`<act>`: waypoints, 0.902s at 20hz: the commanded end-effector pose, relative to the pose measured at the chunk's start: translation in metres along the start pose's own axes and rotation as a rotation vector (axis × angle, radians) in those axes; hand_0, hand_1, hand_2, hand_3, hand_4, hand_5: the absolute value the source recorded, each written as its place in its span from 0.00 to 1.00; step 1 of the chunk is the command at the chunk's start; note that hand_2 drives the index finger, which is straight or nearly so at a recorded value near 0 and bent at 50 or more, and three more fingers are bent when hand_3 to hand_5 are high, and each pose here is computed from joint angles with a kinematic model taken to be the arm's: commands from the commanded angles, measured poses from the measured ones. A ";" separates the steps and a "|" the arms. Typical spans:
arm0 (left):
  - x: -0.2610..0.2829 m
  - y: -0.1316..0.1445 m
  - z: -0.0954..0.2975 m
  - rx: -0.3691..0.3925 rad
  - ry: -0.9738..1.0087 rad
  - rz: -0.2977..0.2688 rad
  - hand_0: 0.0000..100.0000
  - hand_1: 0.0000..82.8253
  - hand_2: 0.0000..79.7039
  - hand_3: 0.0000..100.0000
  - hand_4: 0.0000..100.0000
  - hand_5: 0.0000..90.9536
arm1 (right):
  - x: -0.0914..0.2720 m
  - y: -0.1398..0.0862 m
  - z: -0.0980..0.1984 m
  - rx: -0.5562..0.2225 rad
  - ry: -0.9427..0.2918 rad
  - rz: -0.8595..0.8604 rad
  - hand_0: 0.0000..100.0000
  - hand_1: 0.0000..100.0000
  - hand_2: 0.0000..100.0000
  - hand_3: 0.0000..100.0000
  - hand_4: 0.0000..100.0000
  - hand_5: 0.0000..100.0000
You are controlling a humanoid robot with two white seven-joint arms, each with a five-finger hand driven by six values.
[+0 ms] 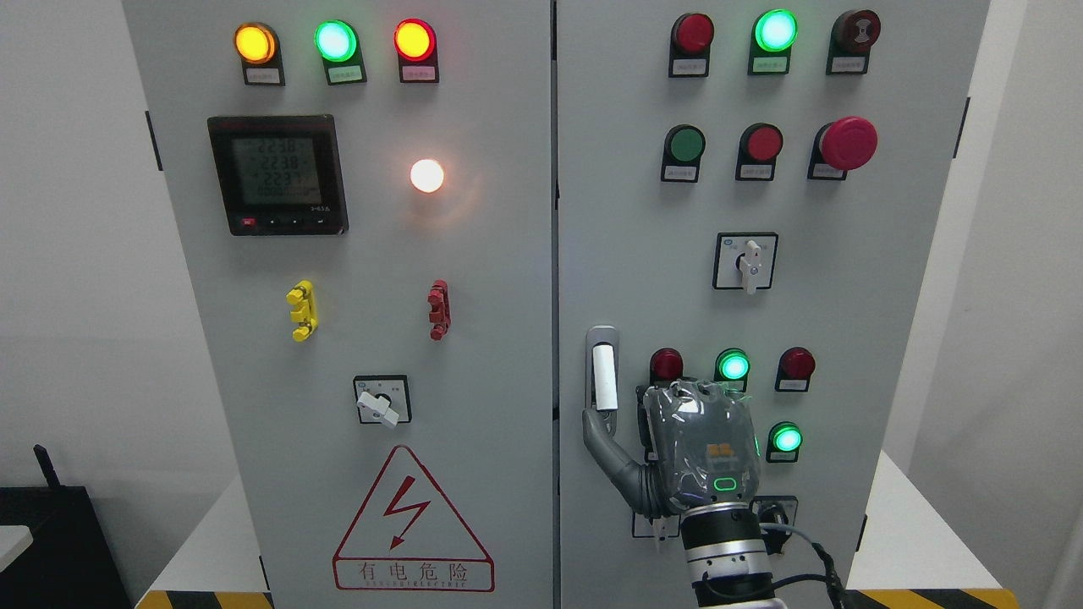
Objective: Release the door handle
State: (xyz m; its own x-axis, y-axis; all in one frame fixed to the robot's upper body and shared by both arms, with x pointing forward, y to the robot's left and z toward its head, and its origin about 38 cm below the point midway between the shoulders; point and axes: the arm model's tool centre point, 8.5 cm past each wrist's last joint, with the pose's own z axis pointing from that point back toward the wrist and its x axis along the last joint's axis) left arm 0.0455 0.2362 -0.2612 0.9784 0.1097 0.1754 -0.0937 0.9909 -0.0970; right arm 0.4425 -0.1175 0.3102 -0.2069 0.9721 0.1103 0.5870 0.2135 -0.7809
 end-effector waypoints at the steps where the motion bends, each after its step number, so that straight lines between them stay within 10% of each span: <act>1: -0.006 0.001 0.001 0.003 0.016 0.013 0.12 0.47 0.00 0.00 0.00 0.00 | -0.001 -0.001 -0.001 -0.005 0.003 0.001 0.38 0.01 0.92 1.00 0.89 0.91; 18: -0.006 0.001 0.001 0.003 0.016 0.013 0.12 0.47 0.00 0.00 0.00 0.00 | -0.003 -0.002 0.000 -0.009 0.010 0.001 0.37 0.04 0.92 1.00 0.90 0.91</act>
State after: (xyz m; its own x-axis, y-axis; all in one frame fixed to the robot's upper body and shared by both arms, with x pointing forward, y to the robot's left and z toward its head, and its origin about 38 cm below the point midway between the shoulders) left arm 0.0455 0.2362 -0.2612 0.9784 0.1097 0.1755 -0.0937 0.9909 -0.0971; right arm 0.4422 -0.1199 0.3115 -0.2020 0.9728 0.1132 0.5924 0.2134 -0.7769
